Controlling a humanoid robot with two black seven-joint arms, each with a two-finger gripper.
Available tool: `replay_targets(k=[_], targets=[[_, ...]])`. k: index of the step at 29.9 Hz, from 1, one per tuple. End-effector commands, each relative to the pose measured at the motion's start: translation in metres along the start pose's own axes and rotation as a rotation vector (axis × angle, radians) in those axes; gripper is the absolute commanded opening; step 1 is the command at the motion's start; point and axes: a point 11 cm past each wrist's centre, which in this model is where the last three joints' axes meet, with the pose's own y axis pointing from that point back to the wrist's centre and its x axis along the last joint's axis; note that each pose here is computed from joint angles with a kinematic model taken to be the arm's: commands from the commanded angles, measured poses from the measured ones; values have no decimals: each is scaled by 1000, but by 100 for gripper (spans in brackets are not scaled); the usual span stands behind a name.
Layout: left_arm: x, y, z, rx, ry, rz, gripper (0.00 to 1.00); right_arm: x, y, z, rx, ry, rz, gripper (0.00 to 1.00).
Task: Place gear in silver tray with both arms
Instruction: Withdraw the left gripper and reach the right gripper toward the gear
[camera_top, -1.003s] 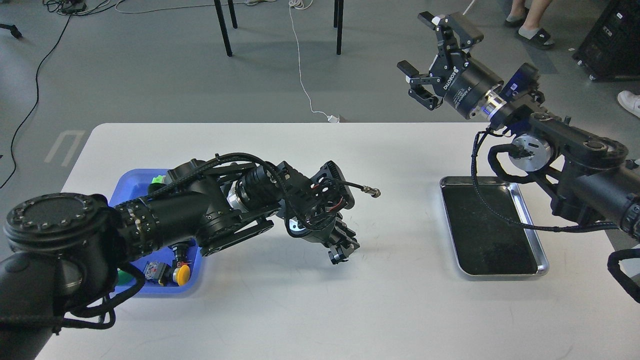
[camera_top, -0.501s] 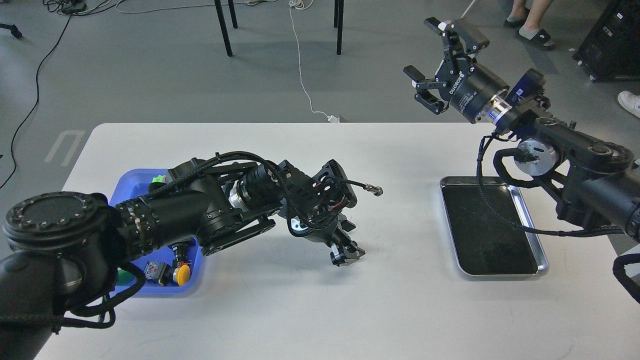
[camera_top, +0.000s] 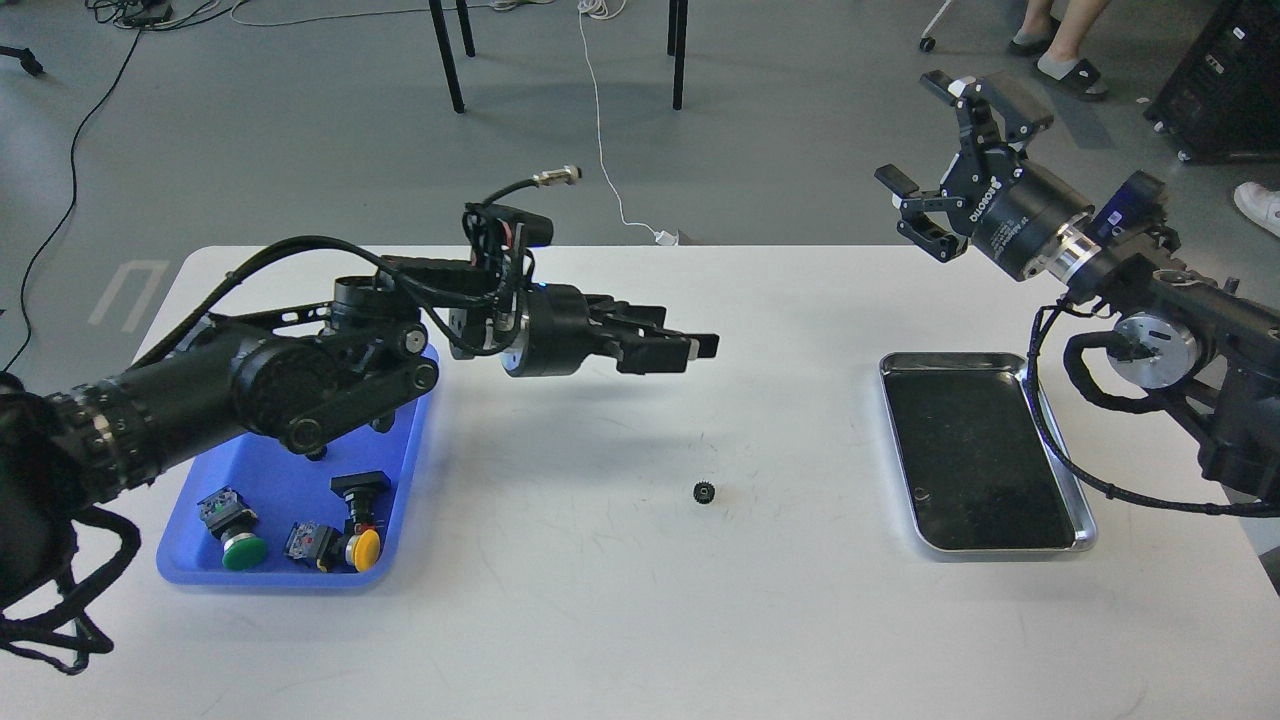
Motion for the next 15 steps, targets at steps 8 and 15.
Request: replay_targets(k=[8,15], targets=[[-1,125,-56,-90,571,594,98,-11,14,23,-186,285,-151,99],[-38,186,-90,-134,942,885,98,-48,0,36,-346,676,-438,99]])
